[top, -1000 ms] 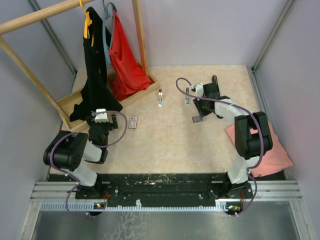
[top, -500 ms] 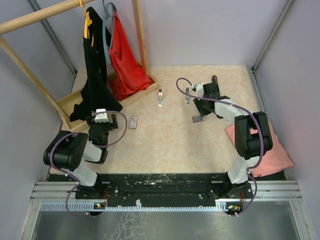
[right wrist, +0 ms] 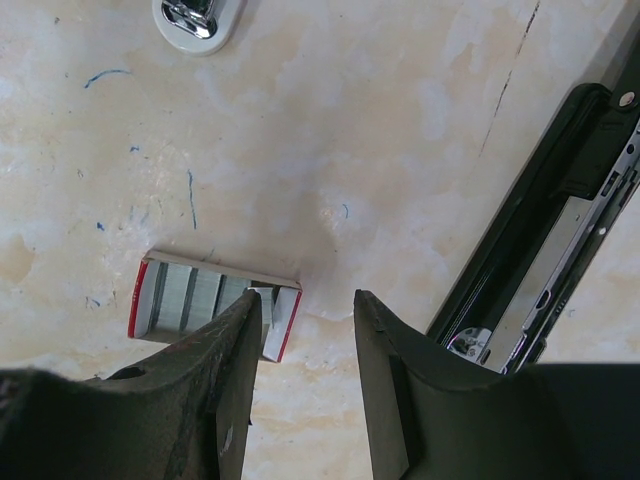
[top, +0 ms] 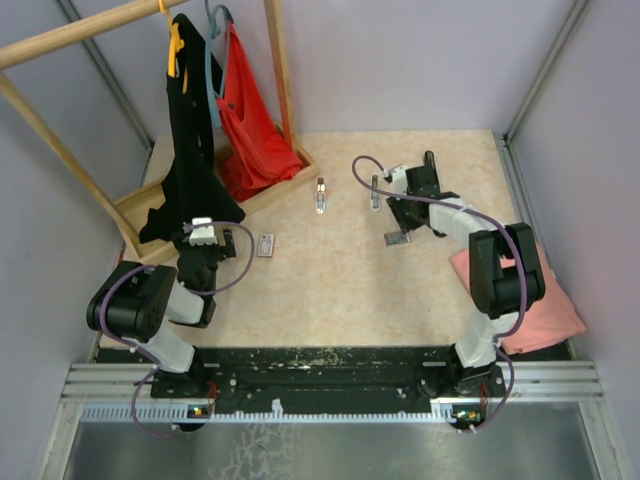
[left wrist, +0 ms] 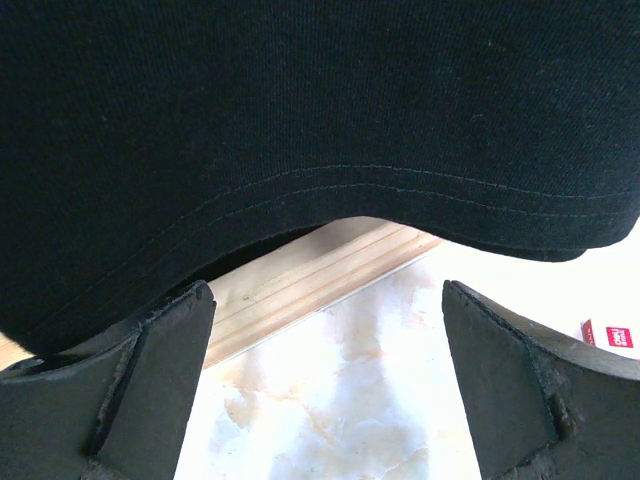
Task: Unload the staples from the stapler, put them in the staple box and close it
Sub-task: Place the staple in the staple box.
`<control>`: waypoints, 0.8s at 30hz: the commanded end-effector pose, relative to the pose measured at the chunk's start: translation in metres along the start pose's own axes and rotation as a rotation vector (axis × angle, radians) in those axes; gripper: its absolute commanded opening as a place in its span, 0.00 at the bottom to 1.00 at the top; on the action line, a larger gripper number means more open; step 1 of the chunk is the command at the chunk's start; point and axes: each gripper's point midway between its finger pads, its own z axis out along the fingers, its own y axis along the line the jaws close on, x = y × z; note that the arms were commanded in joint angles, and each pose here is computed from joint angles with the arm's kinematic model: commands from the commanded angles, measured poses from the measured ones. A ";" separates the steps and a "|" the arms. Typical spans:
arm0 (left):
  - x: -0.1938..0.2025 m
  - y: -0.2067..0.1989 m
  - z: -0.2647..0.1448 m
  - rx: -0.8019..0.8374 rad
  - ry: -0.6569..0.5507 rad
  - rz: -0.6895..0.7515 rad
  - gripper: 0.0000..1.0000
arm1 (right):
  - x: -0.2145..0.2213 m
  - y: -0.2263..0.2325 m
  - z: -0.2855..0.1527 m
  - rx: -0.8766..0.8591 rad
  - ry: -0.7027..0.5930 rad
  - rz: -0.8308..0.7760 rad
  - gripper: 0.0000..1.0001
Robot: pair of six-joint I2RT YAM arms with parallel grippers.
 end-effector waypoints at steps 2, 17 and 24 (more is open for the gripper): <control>-0.009 0.001 0.005 -0.008 -0.032 -0.027 1.00 | -0.009 -0.004 0.004 0.020 -0.029 -0.019 0.42; -0.009 0.001 0.005 -0.007 -0.031 -0.028 1.00 | 0.006 0.003 0.011 -0.007 0.017 -0.027 0.42; -0.009 0.001 0.005 -0.008 -0.032 -0.027 1.00 | 0.012 0.005 0.012 -0.015 0.037 -0.032 0.42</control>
